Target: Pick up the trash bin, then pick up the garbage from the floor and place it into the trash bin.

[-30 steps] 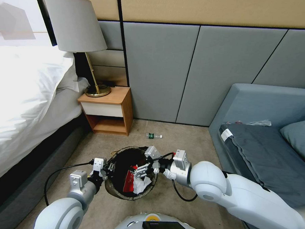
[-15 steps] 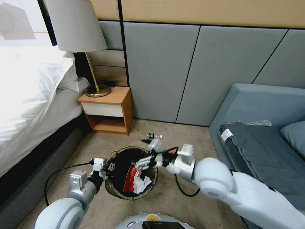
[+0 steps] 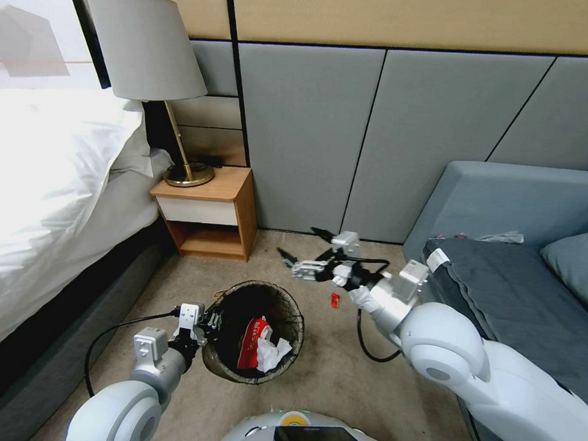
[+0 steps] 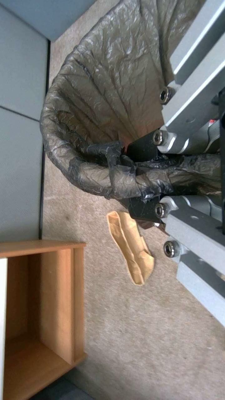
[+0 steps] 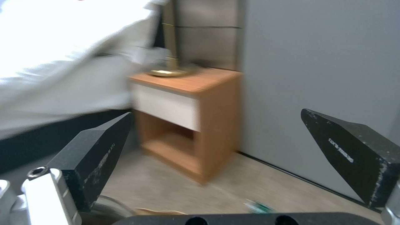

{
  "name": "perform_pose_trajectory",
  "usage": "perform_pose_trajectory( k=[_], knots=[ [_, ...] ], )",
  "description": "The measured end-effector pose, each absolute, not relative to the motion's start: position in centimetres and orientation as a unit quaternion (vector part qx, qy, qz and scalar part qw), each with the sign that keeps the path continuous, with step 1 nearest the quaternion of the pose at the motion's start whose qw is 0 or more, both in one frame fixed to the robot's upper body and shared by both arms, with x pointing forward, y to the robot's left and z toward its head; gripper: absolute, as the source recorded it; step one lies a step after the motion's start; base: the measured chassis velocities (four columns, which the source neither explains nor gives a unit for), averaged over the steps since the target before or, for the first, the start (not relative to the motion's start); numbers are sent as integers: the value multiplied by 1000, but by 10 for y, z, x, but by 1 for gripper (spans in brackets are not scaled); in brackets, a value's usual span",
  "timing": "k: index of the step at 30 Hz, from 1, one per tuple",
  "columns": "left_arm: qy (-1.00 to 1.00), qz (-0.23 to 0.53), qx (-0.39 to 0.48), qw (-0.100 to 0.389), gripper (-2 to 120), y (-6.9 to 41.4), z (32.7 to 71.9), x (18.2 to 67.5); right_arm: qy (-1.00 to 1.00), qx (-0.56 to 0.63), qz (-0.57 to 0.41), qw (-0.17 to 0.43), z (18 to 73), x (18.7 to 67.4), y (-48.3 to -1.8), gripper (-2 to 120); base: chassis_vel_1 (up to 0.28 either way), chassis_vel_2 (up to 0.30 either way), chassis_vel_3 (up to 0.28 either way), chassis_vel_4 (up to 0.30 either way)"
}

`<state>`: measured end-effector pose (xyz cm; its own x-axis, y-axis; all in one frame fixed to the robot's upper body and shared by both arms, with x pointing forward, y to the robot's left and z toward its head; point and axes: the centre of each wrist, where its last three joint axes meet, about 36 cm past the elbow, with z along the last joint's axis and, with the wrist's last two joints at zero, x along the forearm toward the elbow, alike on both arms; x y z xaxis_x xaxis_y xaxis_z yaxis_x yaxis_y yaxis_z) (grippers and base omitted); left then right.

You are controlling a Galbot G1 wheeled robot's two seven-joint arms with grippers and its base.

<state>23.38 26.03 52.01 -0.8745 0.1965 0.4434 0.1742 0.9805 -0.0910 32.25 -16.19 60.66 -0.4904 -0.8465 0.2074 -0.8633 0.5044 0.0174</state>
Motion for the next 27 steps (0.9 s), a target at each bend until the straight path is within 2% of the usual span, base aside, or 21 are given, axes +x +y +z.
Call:
perform_pose_trajectory(
  k=[8,14,17,22,27],
  knots=[
    [-969,26,-94,229,6,260,521,234,-899,437,7,25,620,317,-175,100,0,0,0,0],
    [-968,26,-92,230,6,261,520,234,-931,365,-18,14,611,315,-191,100,0,0,0,0],
    [-968,26,-89,232,6,262,520,233,-957,289,-7,7,594,306,-214,100,0,0,0,0],
    [-968,39,-67,240,6,263,516,227,-975,224,-15,-8,574,303,-214,100,0,0,0,0],
    [-968,27,-53,246,6,262,513,223,-989,142,27,-30,533,301,-234,100,0,0,0,0]
  ],
)
